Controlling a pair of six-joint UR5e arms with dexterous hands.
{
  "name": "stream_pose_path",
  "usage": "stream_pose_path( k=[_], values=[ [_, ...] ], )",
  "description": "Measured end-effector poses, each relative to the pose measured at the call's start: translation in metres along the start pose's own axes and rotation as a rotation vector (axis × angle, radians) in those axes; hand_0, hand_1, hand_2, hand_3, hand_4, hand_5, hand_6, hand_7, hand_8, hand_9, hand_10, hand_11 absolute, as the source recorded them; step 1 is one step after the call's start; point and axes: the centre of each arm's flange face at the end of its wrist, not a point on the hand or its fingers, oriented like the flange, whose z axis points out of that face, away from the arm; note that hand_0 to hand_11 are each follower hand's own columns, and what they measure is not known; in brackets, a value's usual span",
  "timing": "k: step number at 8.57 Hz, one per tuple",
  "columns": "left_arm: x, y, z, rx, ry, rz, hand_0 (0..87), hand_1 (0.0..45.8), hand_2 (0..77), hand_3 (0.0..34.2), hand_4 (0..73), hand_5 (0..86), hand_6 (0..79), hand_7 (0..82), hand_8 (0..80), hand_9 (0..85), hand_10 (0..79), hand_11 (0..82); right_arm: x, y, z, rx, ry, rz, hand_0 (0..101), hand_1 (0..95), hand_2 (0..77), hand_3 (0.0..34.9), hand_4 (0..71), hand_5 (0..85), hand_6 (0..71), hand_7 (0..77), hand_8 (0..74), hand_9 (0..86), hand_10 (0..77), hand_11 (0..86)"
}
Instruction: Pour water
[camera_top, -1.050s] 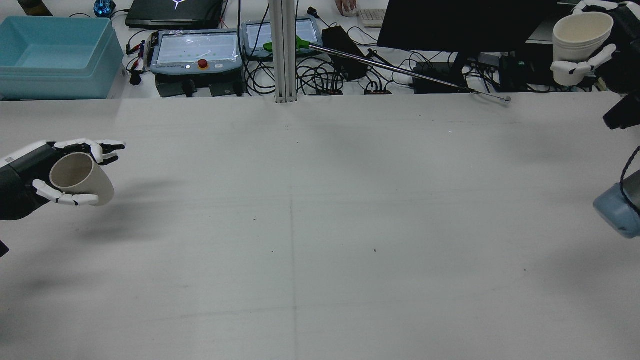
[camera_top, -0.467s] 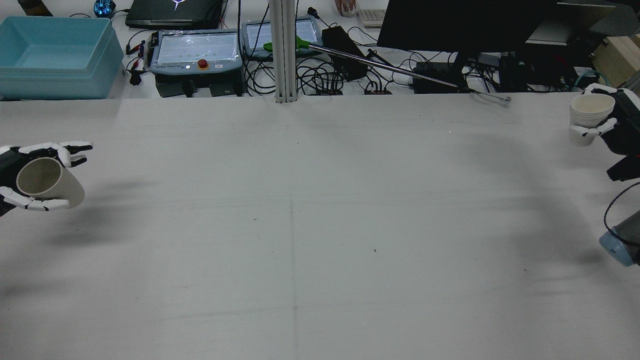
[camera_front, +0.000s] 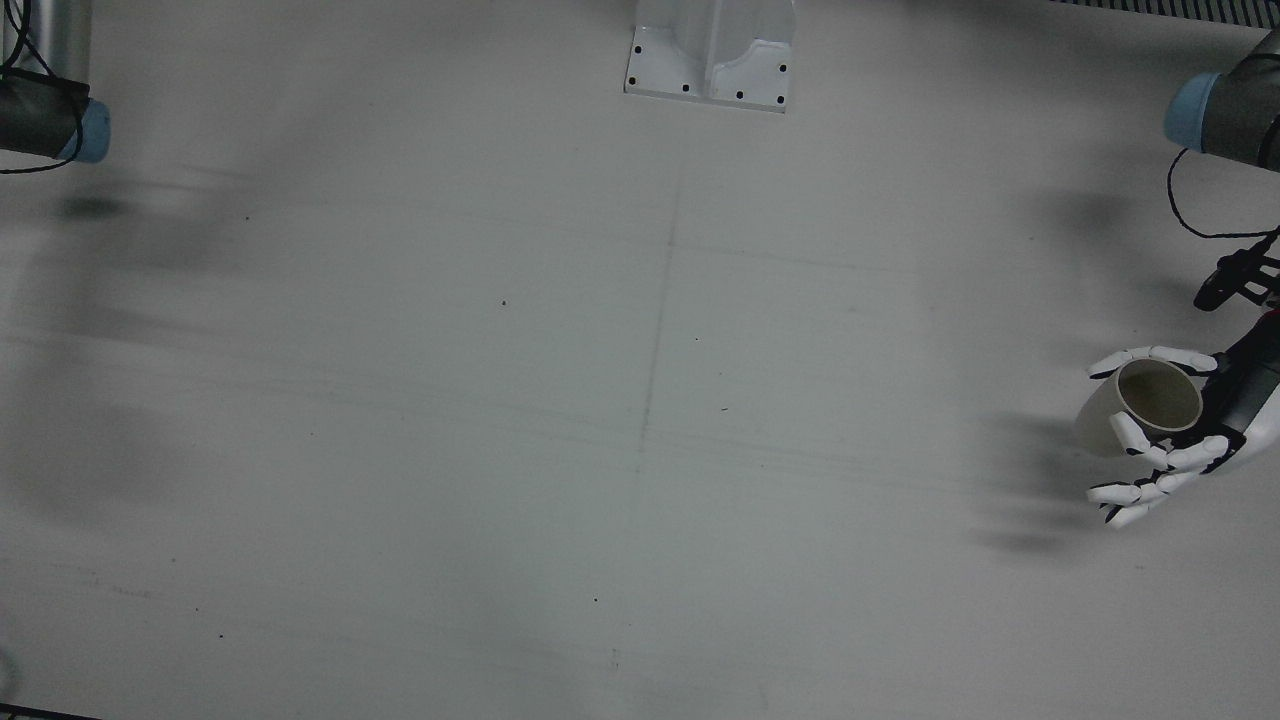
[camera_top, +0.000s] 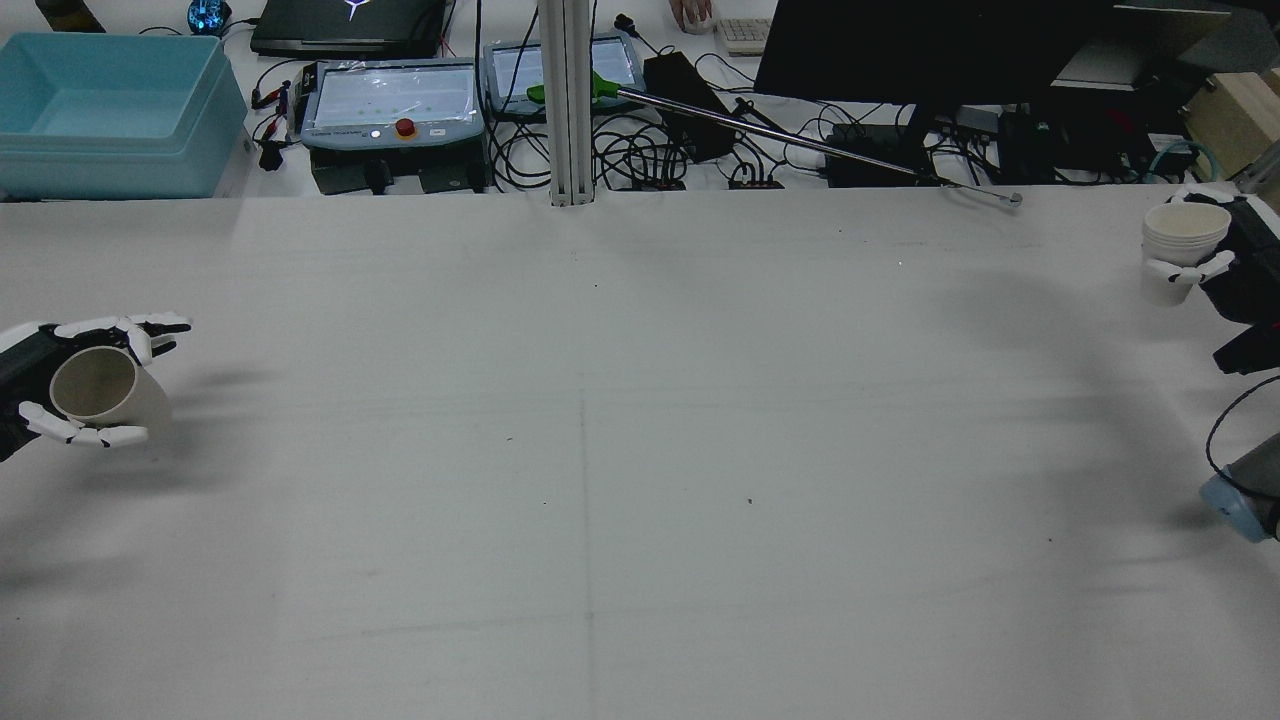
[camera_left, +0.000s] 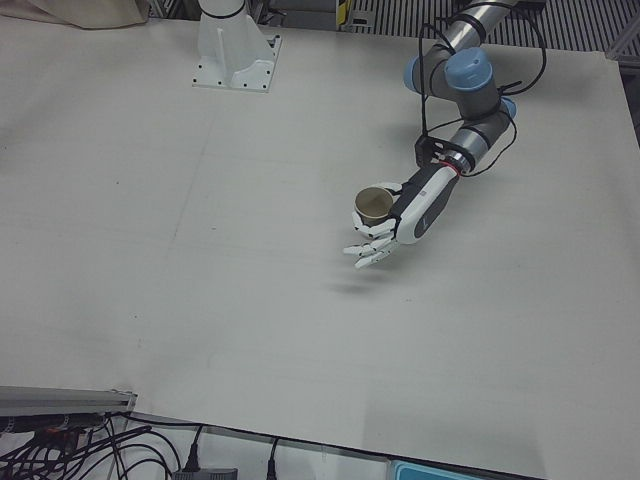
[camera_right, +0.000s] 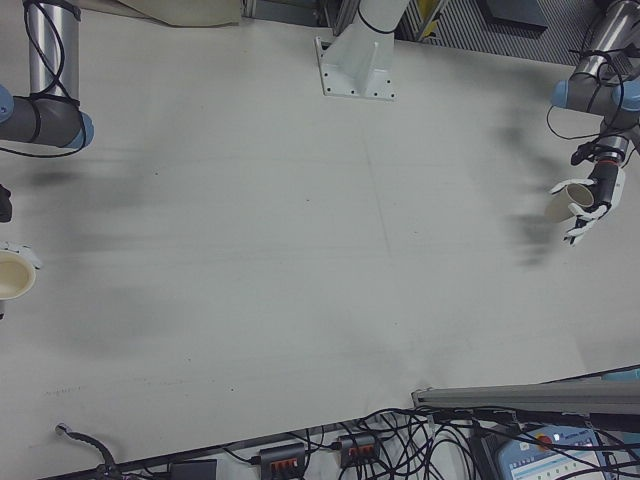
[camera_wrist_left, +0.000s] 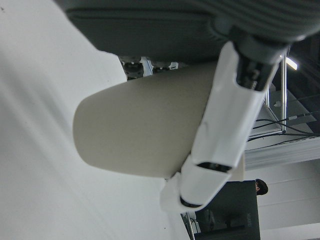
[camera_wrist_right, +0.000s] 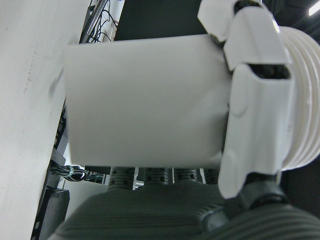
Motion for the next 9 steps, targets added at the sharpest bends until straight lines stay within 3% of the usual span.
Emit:
stream_pose_path(
  k=[4, 6, 7, 8, 9],
  values=[
    [-0.07, -0.034, 0.007, -0.008, -0.051, 0.048, 80.2, 30.5, 26.2, 0.0, 37.1, 49.6, 19.6, 21.3, 9.8, 10.9, 8.2, 14.7, -0.003, 0.004, 0.001, -0.01, -0.005, 0.019, 79, 1.1, 38.2, 0.0, 32.2, 73.6, 70.4, 73.6, 66.0, 74.2, 53.5, 68.2],
    [-0.089, -0.027, 0.012, 0.002, -0.061, 0.044, 80.3, 30.0, 27.8, 0.2, 37.1, 49.6, 4.4, 7.6, 3.8, 1.6, 0.0, 1.1, -0.009, 0.001, -0.002, -0.005, -0.012, 0.024, 80, 0.5, 38.2, 0.0, 32.2, 73.1, 70.4, 73.6, 64.4, 74.2, 52.9, 69.3],
    [-0.09, -0.023, 0.015, 0.005, -0.064, 0.041, 80.3, 30.0, 27.8, 0.2, 37.1, 49.6, 4.4, 7.6, 3.8, 1.6, 0.0, 1.1, -0.01, 0.001, -0.002, -0.004, -0.013, 0.026, 80, 0.5, 38.2, 0.0, 32.2, 73.1, 70.4, 73.6, 64.4, 74.2, 52.9, 69.3],
    [-0.09, -0.018, 0.017, 0.007, -0.065, 0.037, 80.2, 34.4, 18.5, 0.1, 37.1, 49.6, 1.1, 4.4, 2.2, 1.1, 0.0, 1.1, -0.01, 0.001, -0.003, -0.004, -0.013, 0.026, 80, 0.5, 38.2, 0.0, 32.2, 73.1, 70.4, 73.6, 63.8, 74.2, 52.9, 69.3],
    [-0.089, -0.015, 0.018, 0.007, -0.065, 0.032, 80.2, 28.4, 1.6, 0.0, 37.1, 49.6, 0.0, 6.0, 1.6, 1.1, 0.0, 1.1, -0.01, 0.0, -0.003, -0.003, -0.013, 0.026, 80, 0.5, 38.2, 0.0, 32.2, 73.1, 70.4, 73.6, 64.4, 74.2, 52.9, 69.3]
  ],
)
